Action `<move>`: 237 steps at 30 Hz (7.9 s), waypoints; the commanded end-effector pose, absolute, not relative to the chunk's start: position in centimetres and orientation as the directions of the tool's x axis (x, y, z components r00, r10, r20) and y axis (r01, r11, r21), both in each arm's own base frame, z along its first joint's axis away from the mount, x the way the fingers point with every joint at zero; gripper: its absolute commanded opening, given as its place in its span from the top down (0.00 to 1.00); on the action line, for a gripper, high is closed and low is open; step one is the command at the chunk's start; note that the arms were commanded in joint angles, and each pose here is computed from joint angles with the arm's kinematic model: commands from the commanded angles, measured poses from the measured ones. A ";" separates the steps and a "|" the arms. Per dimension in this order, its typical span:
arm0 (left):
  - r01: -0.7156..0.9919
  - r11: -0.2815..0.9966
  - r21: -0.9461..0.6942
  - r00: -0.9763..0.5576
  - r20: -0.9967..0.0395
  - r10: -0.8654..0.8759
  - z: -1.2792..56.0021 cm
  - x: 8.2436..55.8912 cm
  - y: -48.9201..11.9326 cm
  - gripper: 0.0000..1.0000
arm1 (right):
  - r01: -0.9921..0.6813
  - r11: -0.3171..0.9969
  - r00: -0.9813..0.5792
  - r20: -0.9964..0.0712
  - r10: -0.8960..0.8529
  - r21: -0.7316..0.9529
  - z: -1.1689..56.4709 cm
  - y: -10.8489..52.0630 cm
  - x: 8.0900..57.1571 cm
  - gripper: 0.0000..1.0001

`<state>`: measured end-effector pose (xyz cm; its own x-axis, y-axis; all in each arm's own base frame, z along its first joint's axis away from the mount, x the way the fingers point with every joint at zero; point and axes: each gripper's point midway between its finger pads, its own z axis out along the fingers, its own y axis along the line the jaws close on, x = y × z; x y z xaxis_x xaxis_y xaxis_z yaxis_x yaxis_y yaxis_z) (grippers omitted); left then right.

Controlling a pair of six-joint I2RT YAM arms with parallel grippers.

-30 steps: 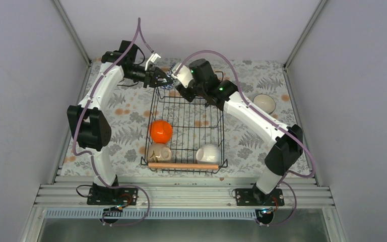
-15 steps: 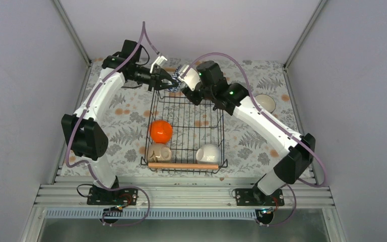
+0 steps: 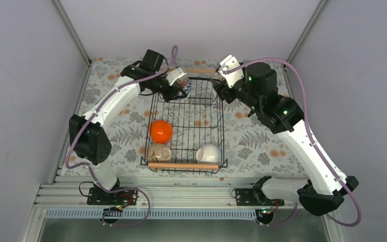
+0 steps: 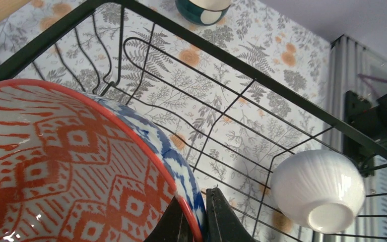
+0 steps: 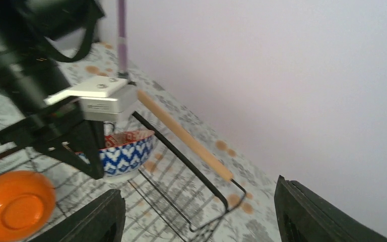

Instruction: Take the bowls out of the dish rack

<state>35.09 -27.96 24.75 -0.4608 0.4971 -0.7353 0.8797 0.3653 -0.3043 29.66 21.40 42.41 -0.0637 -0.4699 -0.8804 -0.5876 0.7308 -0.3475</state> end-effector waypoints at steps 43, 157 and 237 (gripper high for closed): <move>0.924 0.058 0.378 0.174 -0.550 0.817 19.6 24.4 -56.4 0.98 | 0.312 0.918 -0.064 -0.969 -0.237 -0.245 50.1 -4.8 22.8 0.20; 0.663 0.714 0.227 -0.647 -0.305 0.698 4.6 33.7 -2.3 0.97 | -0.681 0.703 -0.409 -0.688 -0.600 -0.207 31.6 20.4 35.4 0.17; 0.594 0.800 0.078 -0.629 -0.576 0.523 16.4 35.1 -12.3 0.00 | -0.877 0.451 -0.313 -0.517 -0.796 -0.163 11.9 36.9 32.2 0.00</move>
<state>35.50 -12.37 17.67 -0.6008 0.5184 -0.6086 0.5962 0.7977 0.0908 33.72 38.89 13.31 -0.2902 -0.7582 -0.5839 -0.8761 0.4559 -0.1566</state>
